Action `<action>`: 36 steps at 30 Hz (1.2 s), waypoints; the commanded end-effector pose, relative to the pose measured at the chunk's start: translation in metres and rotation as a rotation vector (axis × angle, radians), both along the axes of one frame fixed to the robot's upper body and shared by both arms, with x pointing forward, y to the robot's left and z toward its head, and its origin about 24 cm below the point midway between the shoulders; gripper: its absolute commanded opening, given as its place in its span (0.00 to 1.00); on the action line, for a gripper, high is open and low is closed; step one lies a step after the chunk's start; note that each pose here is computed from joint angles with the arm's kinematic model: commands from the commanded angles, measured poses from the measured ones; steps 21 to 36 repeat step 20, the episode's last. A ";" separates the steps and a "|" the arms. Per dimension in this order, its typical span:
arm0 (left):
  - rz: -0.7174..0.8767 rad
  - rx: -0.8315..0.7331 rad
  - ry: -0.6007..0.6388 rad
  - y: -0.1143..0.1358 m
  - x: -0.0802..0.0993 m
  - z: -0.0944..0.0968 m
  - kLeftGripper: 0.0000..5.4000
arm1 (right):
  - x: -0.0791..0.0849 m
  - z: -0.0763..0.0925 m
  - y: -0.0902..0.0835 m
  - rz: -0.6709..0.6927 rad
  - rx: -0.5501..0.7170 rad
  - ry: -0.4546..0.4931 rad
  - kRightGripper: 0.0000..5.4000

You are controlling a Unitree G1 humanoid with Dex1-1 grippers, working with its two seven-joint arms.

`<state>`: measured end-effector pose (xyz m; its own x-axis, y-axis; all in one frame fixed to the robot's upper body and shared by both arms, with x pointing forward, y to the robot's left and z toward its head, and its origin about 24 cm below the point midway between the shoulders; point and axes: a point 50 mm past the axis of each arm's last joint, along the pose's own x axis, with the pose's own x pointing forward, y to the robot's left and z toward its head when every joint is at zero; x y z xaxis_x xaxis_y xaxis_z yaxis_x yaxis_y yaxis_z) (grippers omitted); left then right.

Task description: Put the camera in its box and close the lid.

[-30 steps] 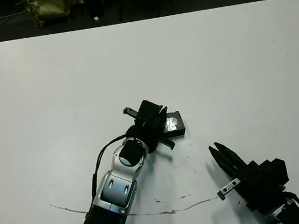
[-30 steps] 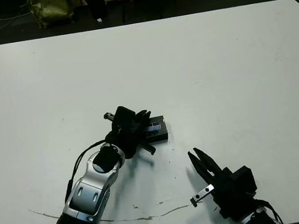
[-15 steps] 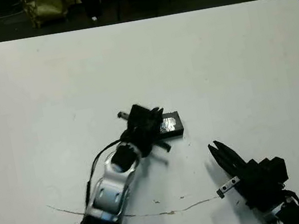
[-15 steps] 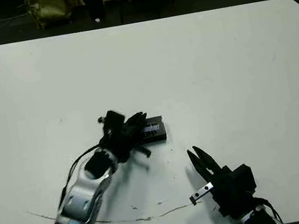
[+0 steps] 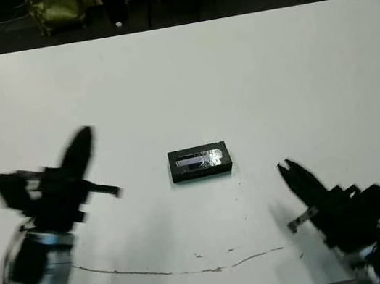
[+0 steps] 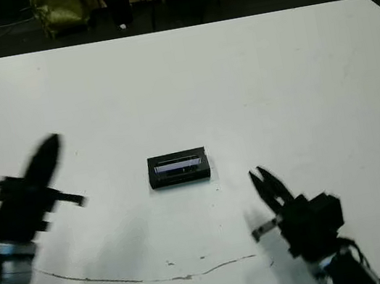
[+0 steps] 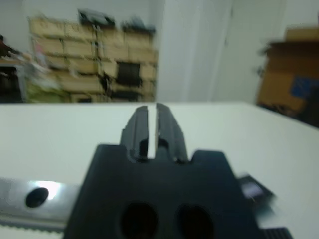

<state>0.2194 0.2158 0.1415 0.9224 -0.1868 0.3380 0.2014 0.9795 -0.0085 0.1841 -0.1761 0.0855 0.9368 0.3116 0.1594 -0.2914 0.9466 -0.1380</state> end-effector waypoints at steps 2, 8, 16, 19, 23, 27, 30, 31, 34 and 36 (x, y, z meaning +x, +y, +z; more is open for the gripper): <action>0.087 0.007 0.071 0.015 -0.003 -0.011 0.00 | 0.015 0.011 -0.005 -0.070 0.027 -0.013 0.00; 0.137 -0.006 0.077 0.015 0.000 -0.022 0.00 | 0.035 0.022 -0.004 -0.133 0.105 0.004 0.00; 0.148 -0.021 0.127 0.002 0.001 -0.038 0.00 | 0.049 0.024 -0.002 -0.194 0.147 0.053 0.00; 0.139 -0.025 0.141 -0.002 0.001 -0.043 0.00 | 0.050 0.025 -0.002 -0.194 0.142 0.052 0.00; 0.137 -0.025 0.143 -0.004 0.000 -0.044 0.00 | 0.050 0.026 -0.002 -0.190 0.141 0.051 0.00; 0.137 -0.025 0.143 -0.004 0.000 -0.044 0.00 | 0.050 0.026 -0.002 -0.190 0.141 0.051 0.00; 0.137 -0.025 0.143 -0.004 0.000 -0.044 0.00 | 0.050 0.026 -0.002 -0.190 0.141 0.051 0.00; 0.137 -0.025 0.143 -0.004 0.000 -0.044 0.00 | 0.050 0.026 -0.002 -0.190 0.141 0.051 0.00; 0.137 -0.025 0.143 -0.004 0.000 -0.044 0.00 | 0.050 0.026 -0.002 -0.190 0.141 0.051 0.00; 0.137 -0.025 0.143 -0.004 0.000 -0.044 0.00 | 0.050 0.026 -0.002 -0.190 0.141 0.051 0.00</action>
